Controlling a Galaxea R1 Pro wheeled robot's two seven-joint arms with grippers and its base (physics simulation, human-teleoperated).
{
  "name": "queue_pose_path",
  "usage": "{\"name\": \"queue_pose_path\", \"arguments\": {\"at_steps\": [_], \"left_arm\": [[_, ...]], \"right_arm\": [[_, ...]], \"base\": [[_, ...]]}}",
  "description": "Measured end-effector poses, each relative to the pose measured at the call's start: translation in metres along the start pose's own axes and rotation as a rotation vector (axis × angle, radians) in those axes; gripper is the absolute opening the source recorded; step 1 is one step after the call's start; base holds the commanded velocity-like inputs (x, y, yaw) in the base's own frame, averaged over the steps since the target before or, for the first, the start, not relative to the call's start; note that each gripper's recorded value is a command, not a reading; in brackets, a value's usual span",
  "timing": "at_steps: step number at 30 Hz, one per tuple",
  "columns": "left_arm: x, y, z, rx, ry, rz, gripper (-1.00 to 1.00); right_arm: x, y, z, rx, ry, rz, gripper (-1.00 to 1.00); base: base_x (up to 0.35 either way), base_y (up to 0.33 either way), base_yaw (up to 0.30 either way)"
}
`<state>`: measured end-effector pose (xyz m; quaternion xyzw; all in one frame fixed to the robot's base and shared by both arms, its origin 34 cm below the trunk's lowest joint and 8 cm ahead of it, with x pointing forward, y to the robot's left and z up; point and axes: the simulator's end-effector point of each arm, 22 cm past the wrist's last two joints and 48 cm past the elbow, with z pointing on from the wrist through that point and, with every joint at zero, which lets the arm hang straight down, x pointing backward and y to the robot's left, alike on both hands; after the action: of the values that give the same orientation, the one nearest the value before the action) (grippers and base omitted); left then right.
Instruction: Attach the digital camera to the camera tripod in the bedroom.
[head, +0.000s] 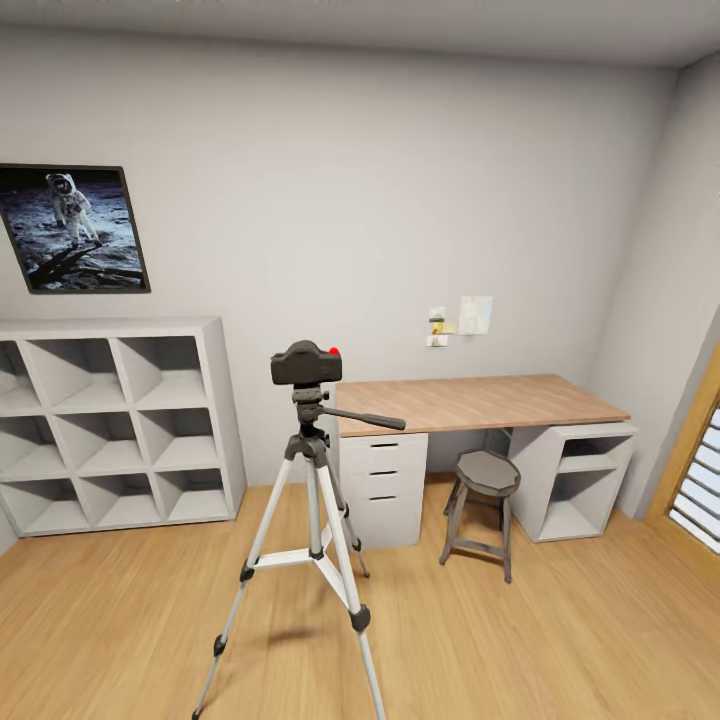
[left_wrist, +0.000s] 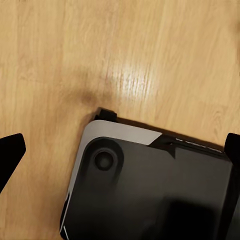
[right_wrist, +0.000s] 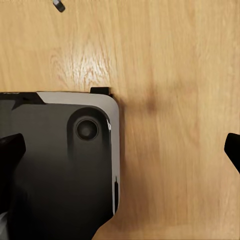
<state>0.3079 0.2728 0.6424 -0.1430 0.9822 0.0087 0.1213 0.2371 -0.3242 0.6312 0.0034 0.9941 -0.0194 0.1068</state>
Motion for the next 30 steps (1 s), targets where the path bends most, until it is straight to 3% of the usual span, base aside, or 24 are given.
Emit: {"name": "queue_pose_path", "arguments": {"at_steps": [12, 22, 30], "left_arm": [[0.015, -0.018, -0.001, 0.023, 0.032, 0.003, 1.0], [0.022, -0.017, -0.001, 0.022, 0.043, 0.001, 1.0], [0.02, -0.013, -0.001, 0.016, 0.036, 0.0, 1.0]], "right_arm": [[-0.003, -0.001, 0.0, 0.001, -0.008, 0.0, 1.0], [-0.004, 0.001, 0.0, -0.008, -0.008, -0.005, 1.0], [-0.003, 0.002, 0.0, -0.015, -0.004, -0.067, 1.0]], "base": [[0.0, 0.0, 0.0], [0.0, 0.0, 0.0], [0.0, 0.0, 0.0]]}}
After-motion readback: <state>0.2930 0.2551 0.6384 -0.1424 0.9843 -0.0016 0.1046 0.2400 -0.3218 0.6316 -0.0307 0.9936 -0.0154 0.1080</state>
